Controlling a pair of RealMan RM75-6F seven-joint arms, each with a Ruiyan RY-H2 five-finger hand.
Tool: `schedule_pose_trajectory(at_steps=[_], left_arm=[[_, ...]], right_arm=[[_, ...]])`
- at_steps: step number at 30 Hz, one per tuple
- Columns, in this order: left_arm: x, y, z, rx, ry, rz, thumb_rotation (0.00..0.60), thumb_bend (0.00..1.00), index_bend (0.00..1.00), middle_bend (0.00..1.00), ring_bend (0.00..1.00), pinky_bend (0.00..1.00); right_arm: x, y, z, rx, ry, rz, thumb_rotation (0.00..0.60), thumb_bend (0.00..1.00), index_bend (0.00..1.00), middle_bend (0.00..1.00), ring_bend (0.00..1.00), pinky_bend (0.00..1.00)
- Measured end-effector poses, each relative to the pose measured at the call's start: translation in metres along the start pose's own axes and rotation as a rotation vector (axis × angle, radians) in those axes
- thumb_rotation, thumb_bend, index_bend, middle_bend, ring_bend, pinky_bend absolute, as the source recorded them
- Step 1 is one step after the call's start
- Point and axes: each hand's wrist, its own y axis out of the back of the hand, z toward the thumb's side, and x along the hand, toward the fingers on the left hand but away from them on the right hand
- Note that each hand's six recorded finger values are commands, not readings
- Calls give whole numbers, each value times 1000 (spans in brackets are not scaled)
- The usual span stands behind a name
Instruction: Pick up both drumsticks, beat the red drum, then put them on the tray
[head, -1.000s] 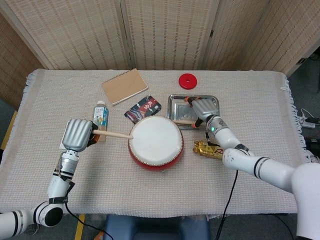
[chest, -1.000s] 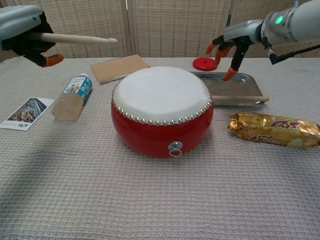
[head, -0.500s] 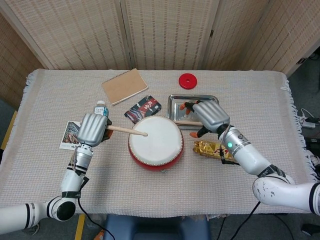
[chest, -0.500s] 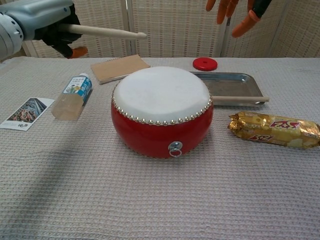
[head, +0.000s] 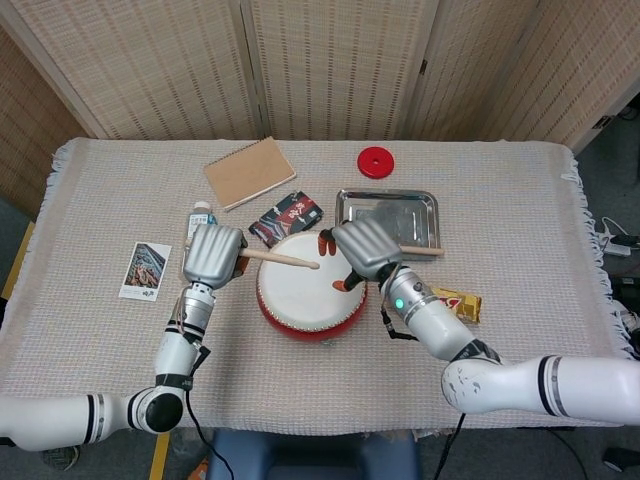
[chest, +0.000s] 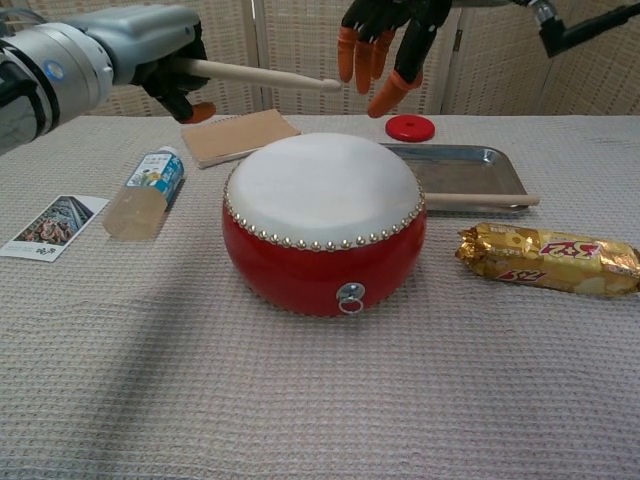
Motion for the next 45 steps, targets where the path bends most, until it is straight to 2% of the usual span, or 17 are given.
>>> schedule_pose_trajectory(at_steps=[8,18,26,38,45], left_arm=[[3,-3,7,22,16,-3,600,426,979,1000,1000,1000],[4,-6,15,50,10,-3,600,424,977,1000,1000,1000],[4,-6,23,68,2,1,600,424,977,1000,1000,1000],[3,-8,30,72,-11,-2,600,425,977,1000,1000,1000],[3,-9,34,82,-17,1,600,426,976,1000,1000,1000]], right_arm=[[-21,-7,18,9,-32,-34,600,94,464,459,322,512],[-40,-7,36,-30,-45,-69,600,94,481,507,349,515],[-48,-12,50,-26,-51,-60,600,95,500,522,360,521],[-56,-18,60,-6,-67,-76,600,107,595,619,431,547],[-58,-22,66,6,-66,-78,600,171,633,651,470,559]])
